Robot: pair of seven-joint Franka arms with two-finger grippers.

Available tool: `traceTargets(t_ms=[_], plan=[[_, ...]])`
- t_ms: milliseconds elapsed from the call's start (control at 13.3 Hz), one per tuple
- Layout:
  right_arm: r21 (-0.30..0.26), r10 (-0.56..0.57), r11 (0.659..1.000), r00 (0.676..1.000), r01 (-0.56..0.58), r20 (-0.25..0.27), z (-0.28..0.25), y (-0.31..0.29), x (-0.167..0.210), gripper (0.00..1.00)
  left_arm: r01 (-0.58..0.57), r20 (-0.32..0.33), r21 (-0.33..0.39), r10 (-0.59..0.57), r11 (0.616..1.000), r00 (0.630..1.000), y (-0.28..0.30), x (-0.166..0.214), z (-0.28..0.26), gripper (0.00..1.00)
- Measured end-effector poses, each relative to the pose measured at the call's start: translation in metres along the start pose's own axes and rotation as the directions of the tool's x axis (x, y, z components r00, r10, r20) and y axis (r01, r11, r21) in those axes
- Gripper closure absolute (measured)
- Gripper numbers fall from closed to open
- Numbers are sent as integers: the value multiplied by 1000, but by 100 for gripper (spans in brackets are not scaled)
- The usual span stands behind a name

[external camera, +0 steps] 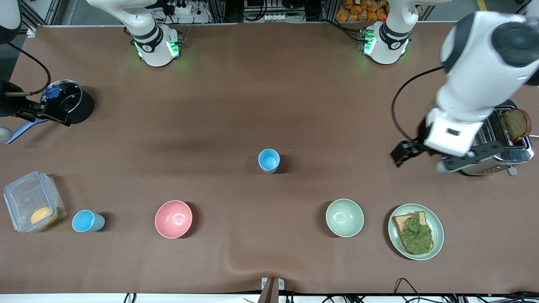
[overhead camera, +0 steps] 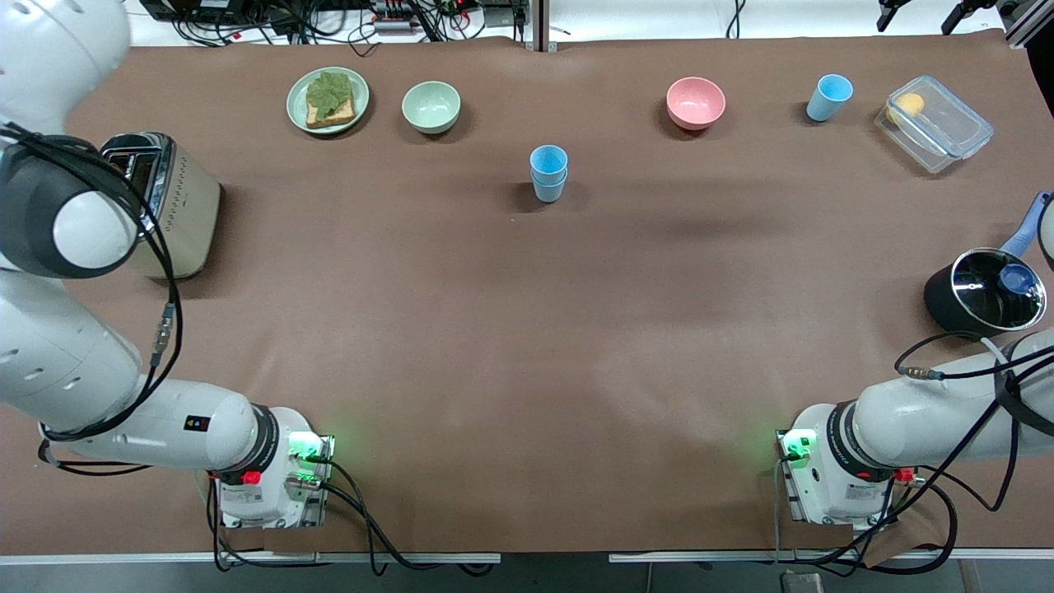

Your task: Stack blue cups with both arms

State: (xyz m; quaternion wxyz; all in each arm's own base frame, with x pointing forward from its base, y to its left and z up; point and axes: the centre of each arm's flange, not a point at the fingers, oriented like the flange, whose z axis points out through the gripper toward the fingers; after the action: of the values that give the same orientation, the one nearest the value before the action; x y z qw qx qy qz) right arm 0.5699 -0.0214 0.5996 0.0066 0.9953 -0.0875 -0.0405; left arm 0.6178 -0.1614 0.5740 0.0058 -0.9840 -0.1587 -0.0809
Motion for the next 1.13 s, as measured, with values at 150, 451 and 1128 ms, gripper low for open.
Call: traceTargets(t_ms=[150, 451, 1128], plan=[[0, 22, 1000, 1000, -22, -1, 0, -2, 0, 0, -16, 43, -40, 17, 999, 999, -34, 6, -20, 0], [0, 27, 1000, 1000, -27, 0, 0, -3, 0, 0, -153, 63, -69, 157, 986, 986, -108, 12, -54, 0], [0, 25, 1000, 1000, -25, 1, 0, -4, -1, 0, -193, 127, -53, 198, 980, 972, -108, -5, -50, 0]])
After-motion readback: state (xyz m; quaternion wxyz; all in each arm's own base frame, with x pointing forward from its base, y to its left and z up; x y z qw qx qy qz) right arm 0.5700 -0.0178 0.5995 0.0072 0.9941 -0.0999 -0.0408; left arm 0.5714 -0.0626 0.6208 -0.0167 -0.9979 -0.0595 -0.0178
